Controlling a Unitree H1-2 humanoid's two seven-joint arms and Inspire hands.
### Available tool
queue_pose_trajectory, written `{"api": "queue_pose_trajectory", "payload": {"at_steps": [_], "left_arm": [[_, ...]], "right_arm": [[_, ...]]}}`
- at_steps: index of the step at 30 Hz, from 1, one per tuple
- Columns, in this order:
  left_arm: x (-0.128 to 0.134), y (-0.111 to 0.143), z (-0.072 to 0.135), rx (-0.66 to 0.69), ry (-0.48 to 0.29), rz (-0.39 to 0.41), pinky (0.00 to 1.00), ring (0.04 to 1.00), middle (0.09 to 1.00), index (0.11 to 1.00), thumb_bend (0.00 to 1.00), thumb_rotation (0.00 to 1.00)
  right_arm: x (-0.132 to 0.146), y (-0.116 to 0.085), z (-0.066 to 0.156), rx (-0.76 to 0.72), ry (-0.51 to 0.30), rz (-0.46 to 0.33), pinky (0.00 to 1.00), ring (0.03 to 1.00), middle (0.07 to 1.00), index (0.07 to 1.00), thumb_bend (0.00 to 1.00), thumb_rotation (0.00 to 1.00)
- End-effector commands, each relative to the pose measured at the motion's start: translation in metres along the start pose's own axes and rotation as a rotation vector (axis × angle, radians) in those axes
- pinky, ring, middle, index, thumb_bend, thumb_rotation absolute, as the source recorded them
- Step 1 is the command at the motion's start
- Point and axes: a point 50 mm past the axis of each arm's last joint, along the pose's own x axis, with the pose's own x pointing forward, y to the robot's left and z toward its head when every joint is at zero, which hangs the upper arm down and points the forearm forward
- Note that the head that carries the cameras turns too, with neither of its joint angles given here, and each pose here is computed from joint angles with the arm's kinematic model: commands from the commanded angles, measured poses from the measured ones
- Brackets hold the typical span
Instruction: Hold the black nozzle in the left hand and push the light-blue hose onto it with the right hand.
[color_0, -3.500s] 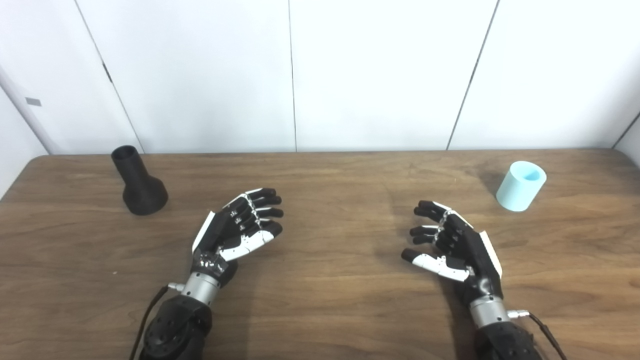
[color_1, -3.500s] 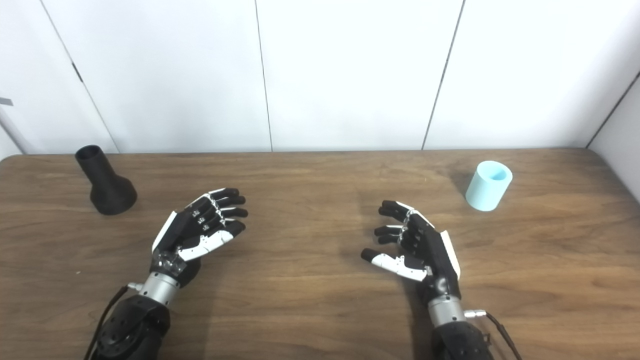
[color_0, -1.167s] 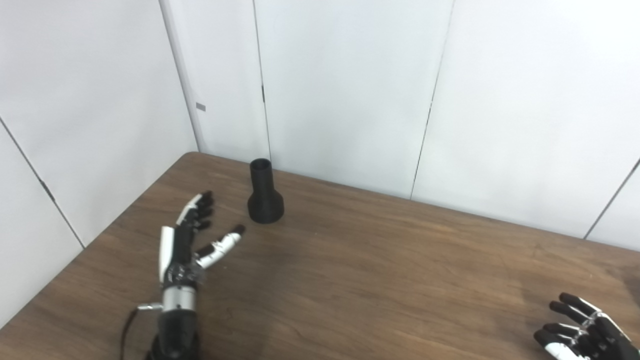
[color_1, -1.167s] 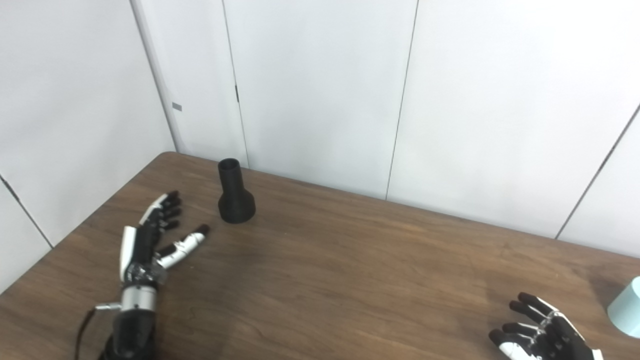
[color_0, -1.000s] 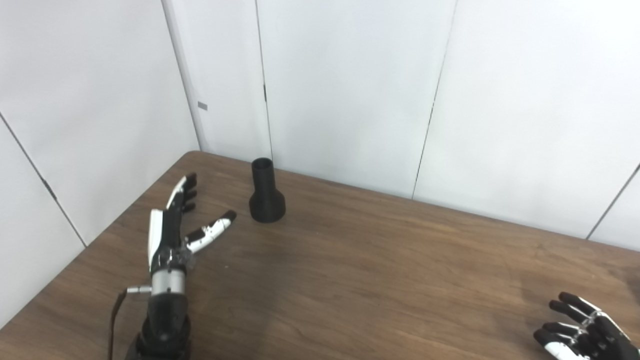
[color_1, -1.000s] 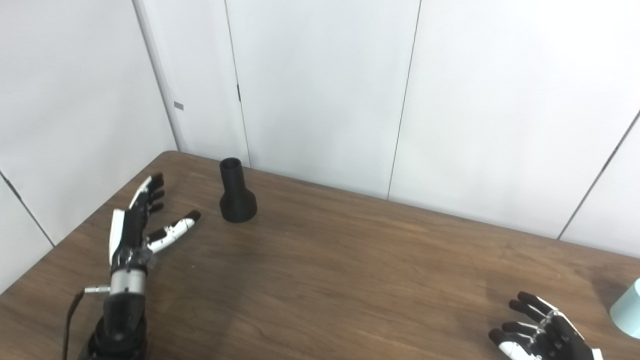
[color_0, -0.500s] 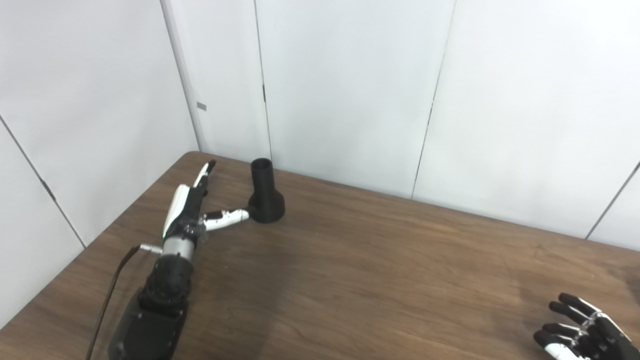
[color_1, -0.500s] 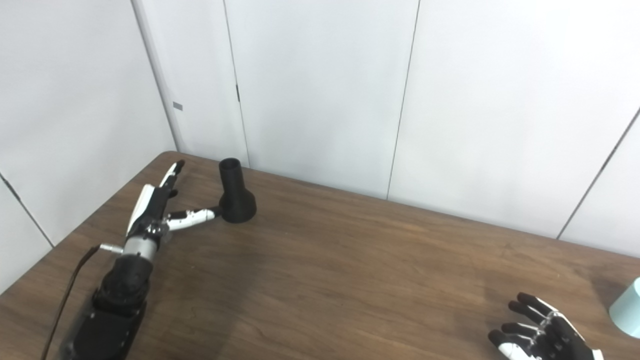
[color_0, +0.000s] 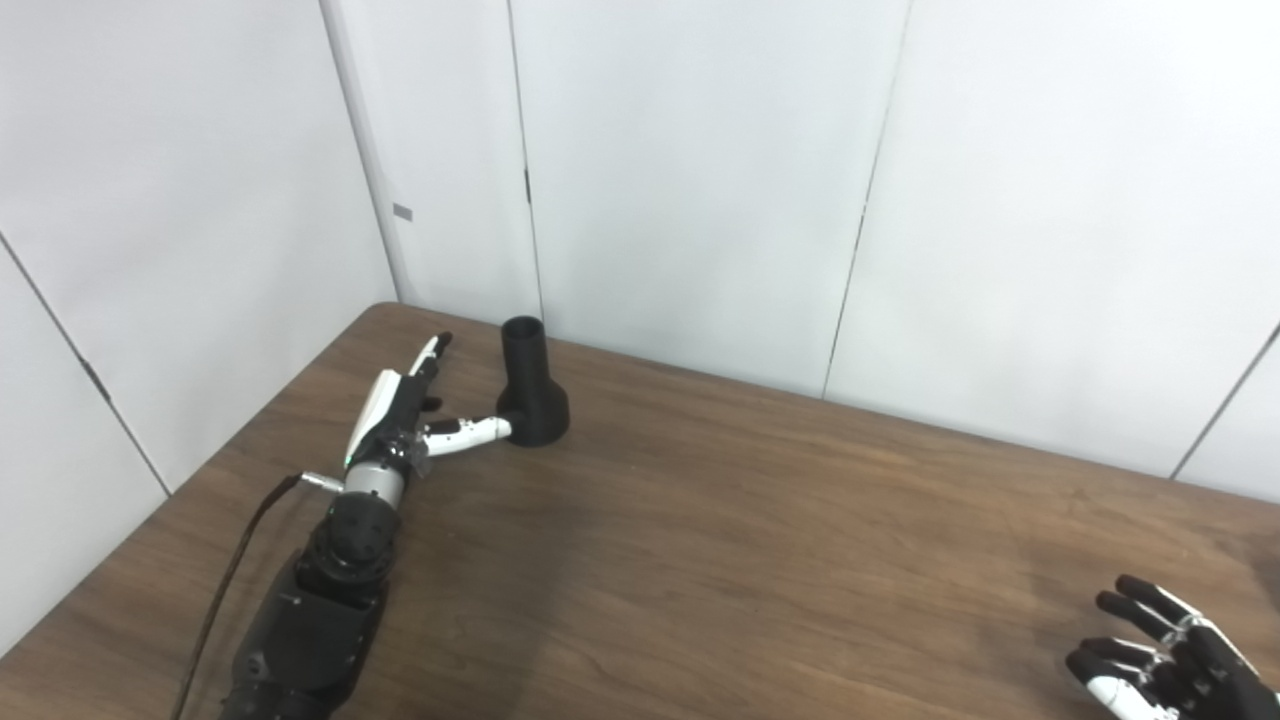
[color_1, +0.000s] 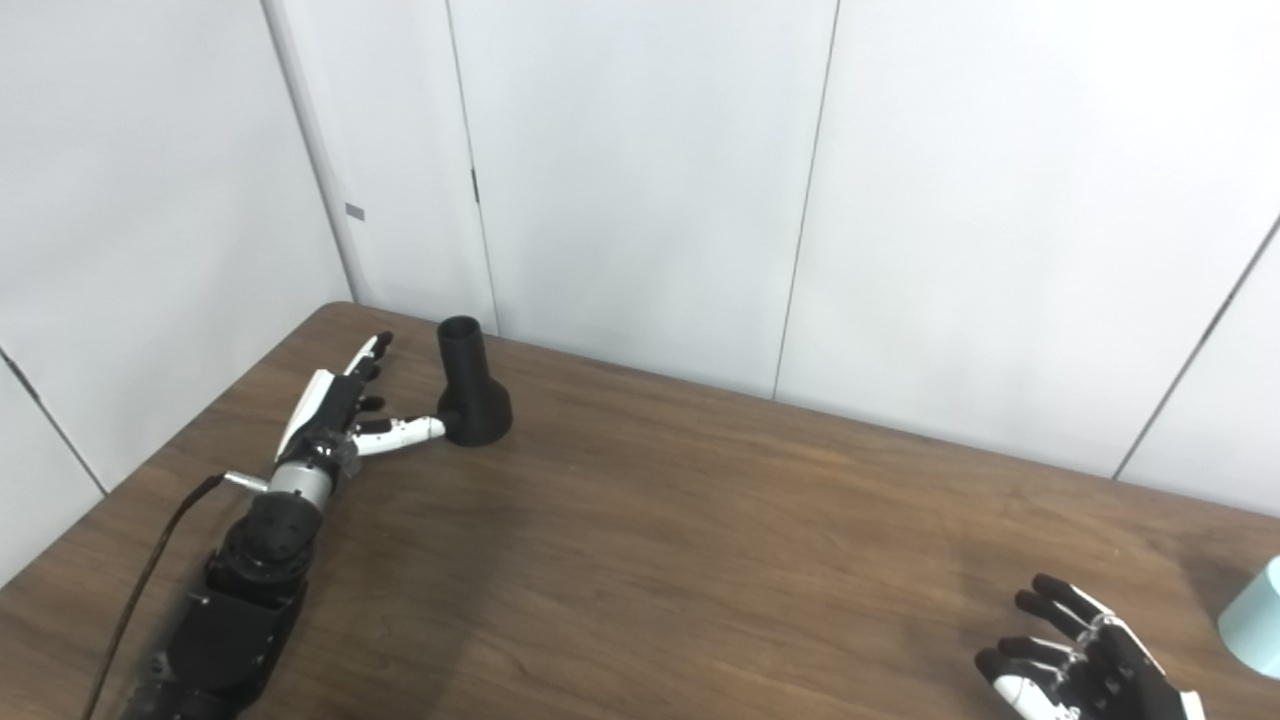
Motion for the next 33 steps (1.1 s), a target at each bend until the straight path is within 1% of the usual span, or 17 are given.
{"api": "queue_pose_trajectory", "payload": {"at_steps": [1,2,4,6,7,8,10,12,16,18,20,24,27,30,33], "left_arm": [[0.014,0.015,0.023,0.027,-0.081,0.043,0.85,0.944,0.979,1.0,0.95,0.32],[0.015,0.013,0.023,0.028,-0.082,0.045,0.84,0.928,0.965,1.0,0.95,0.32],[0.018,0.01,0.023,0.033,-0.086,0.052,0.78,0.881,0.933,1.0,0.96,0.31],[0.021,0.008,0.022,0.046,-0.09,0.059,0.76,0.862,0.921,1.0,0.97,0.32],[0.023,0.006,0.022,0.053,-0.088,0.062,0.76,0.868,0.919,1.0,0.98,0.33],[0.024,0.006,0.022,0.057,-0.086,0.064,0.82,0.893,0.92,1.0,0.98,0.33],[0.026,0.004,0.023,0.073,-0.083,0.065,0.87,0.916,0.921,1.0,0.98,0.34],[0.028,0.003,0.023,0.083,-0.082,0.065,0.9,0.931,0.922,0.997,0.98,0.35],[0.034,0.001,0.023,0.092,-0.077,0.065,0.88,0.932,0.921,0.987,0.98,0.35],[0.036,0.0,0.023,0.092,-0.073,0.061,0.89,0.937,0.932,0.975,0.98,0.35],[0.038,-0.002,0.023,0.088,-0.073,0.058,0.89,0.94,0.941,0.972,0.97,0.35],[0.04,-0.005,0.024,0.077,-0.079,0.056,0.89,0.934,0.921,0.965,0.96,0.34],[0.042,-0.007,0.024,0.073,-0.08,0.05,0.89,0.93,0.929,0.97,0.96,0.35],[0.044,-0.009,0.024,0.072,-0.087,0.045,0.87,0.922,0.93,0.965,0.95,0.35],[0.046,-0.011,0.026,0.057,-0.097,0.037,0.85,0.913,0.928,0.961,0.94,0.33]], "right_arm": [[0.004,0.002,0.019,-0.005,-0.074,0.0,0.47,0.559,0.72,0.727,0.5,0.0],[0.003,0.002,0.019,-0.008,-0.072,-0.002,0.47,0.556,0.718,0.728,0.5,0.0],[0.003,0.003,0.02,-0.005,-0.072,-0.003,0.48,0.557,0.713,0.725,0.5,0.0],[0.003,0.005,0.02,-0.006,-0.075,-0.004,0.48,0.551,0.71,0.726,0.49,0.0],[0.003,0.005,0.02,-0.006,-0.074,-0.004,0.49,0.553,0.711,0.729,0.49,0.0],[0.003,0.006,0.02,-0.007,-0.074,-0.004,0.49,0.556,0.716,0.733,0.48,0.0],[0.004,0.007,0.02,-0.01,-0.072,-0.005,0.5,0.563,0.719,0.736,0.48,0.0],[0.005,0.008,0.021,-0.012,-0.072,-0.006,0.49,0.569,0.723,0.74,0.47,0.0],[0.004,0.01,0.021,0.005,-0.089,0.005,0.51,0.566,0.738,0.756,0.45,0.0],[0.004,0.012,0.023,0.022,-0.093,0.017,0.5,0.591,0.759,0.783,0.39,0.0],[0.004,0.012,0.023,0.021,-0.092,0.017,0.48,0.612,0.778,0.8,0.36,0.0],[0.004,0.012,0.022,0.015,-0.086,0.006,0.47,0.617,0.78,0.807,0.36,0.0],[0.004,0.012,0.021,0.009,-0.085,-0.001,0.48,0.614,0.773,0.801,0.37,0.0],[0.005,0.012,0.019,0.01,-0.088,-0.001,0.47,0.595,0.762,0.789,0.38,0.0],[0.005,0.012,0.019,0.003,-0.091,0.003,0.49,0.596,0.761,0.793,0.37,0.0]]}}
